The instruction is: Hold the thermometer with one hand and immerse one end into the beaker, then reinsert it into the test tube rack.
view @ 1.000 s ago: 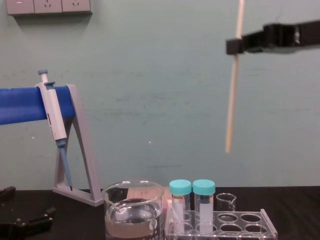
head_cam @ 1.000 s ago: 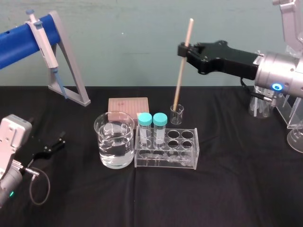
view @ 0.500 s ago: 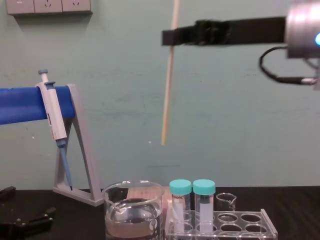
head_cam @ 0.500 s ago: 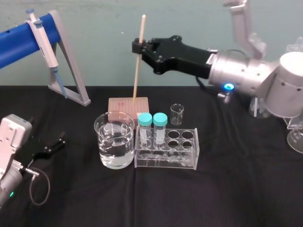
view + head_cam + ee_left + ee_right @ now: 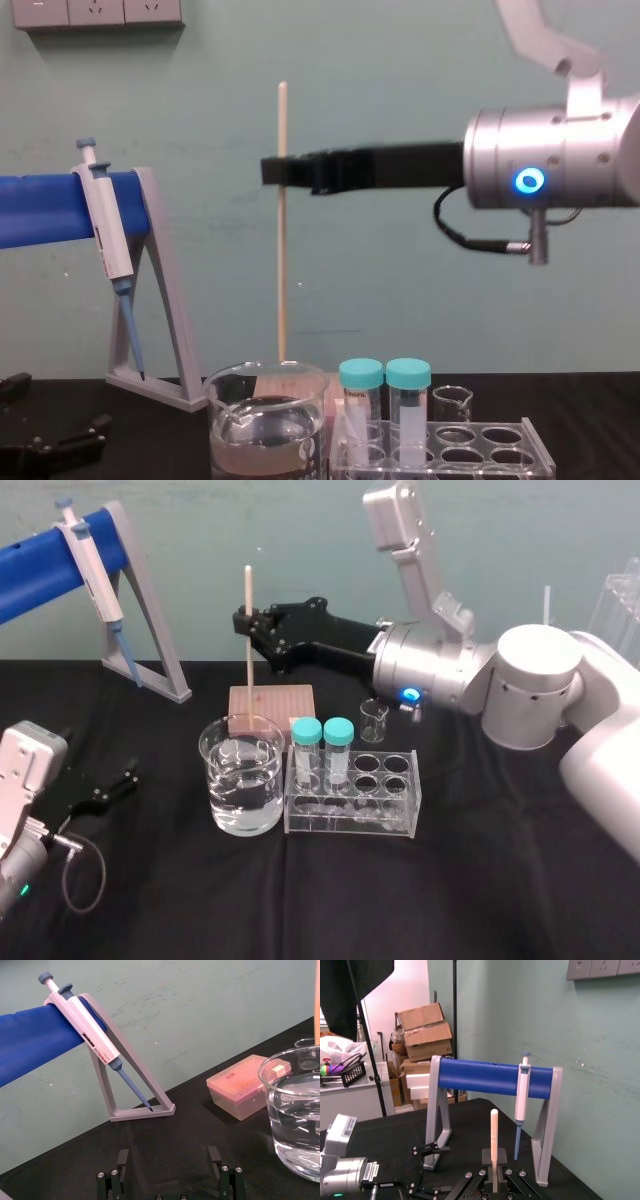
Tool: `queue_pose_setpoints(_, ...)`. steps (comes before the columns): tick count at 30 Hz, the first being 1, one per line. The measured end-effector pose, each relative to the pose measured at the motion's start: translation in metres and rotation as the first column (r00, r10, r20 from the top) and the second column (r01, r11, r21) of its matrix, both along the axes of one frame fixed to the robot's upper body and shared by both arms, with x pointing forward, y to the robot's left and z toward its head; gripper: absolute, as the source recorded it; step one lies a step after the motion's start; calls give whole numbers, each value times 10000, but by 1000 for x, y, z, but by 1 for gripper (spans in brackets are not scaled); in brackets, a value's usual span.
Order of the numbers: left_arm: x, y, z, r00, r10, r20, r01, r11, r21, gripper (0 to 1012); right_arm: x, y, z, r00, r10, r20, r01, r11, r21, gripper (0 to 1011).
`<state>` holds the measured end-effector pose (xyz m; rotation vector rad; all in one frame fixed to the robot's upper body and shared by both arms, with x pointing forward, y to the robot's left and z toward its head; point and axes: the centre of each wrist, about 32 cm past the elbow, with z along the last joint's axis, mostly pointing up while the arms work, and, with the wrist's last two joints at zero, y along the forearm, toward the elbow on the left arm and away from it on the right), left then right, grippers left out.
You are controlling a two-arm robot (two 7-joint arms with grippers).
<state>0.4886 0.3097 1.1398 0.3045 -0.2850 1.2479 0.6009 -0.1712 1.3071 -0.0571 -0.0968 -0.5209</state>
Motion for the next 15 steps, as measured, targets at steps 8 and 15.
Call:
queue_pose_setpoints(8,0,0,0,10000,0,0,0,10000,0,1004,1,13,-22,9998,18,-209,-22,9999,-167,56)
queue_pose_setpoints(15,0,0,0,10000,0,0,0,10000,0,1004,2,19,-42,9991,-56,-430,37,9990,-450,55)
